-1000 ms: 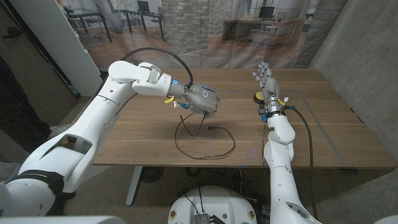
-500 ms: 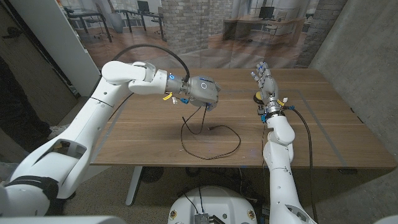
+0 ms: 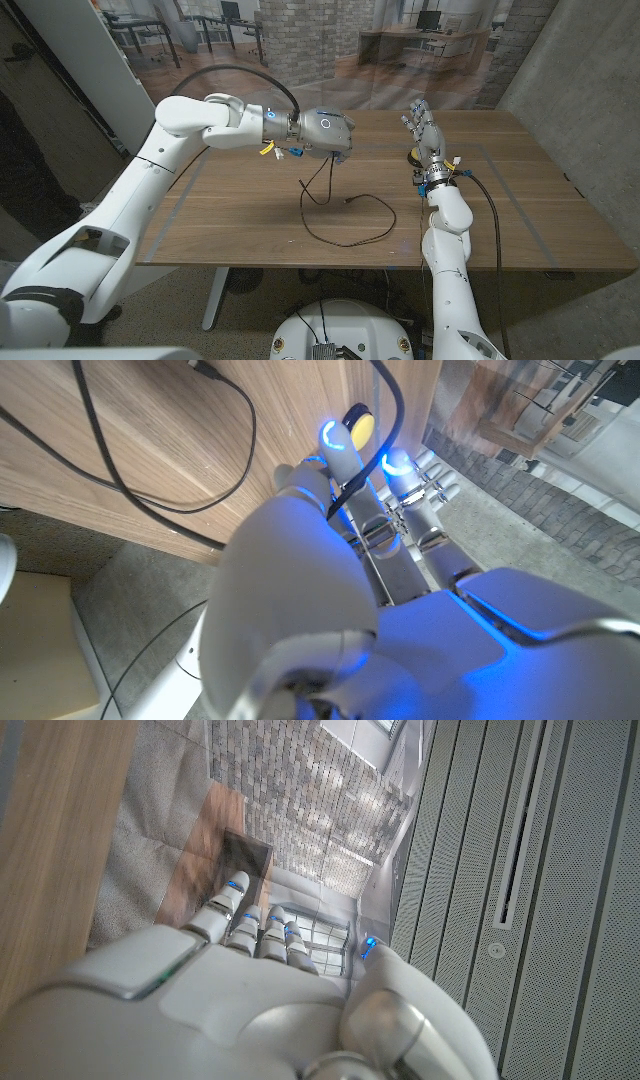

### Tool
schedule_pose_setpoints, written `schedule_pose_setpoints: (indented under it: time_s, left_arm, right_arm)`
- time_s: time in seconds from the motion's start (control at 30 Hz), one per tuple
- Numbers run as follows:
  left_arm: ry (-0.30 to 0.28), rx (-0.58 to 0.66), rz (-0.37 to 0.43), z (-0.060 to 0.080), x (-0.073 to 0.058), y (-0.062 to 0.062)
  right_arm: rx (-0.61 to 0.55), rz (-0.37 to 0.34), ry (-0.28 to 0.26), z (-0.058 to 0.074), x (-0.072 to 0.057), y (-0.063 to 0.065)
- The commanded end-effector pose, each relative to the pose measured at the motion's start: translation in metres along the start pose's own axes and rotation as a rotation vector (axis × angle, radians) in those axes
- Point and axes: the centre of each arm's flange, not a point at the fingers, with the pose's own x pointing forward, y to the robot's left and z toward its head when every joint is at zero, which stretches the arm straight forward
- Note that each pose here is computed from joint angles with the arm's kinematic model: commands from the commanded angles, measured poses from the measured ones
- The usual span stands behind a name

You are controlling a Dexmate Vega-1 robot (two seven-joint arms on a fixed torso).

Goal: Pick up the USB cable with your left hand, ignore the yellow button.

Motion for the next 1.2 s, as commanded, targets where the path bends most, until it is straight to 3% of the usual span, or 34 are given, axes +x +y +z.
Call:
schedule_pose_setpoints:
  time_s: [0.03,1.2]
  left_arm:
    - [0.058,0.028,0.069,-0.012,-0.004,0.014]
    - [0.150,0.133,0.181,-0.026,-0.013,0.048]
  right_arm:
    - [0.001,0.007,-0.001,0.000,0.001,0.002]
    - [-0.002,0.012,-0.014,0.005,-0.002,0.003]
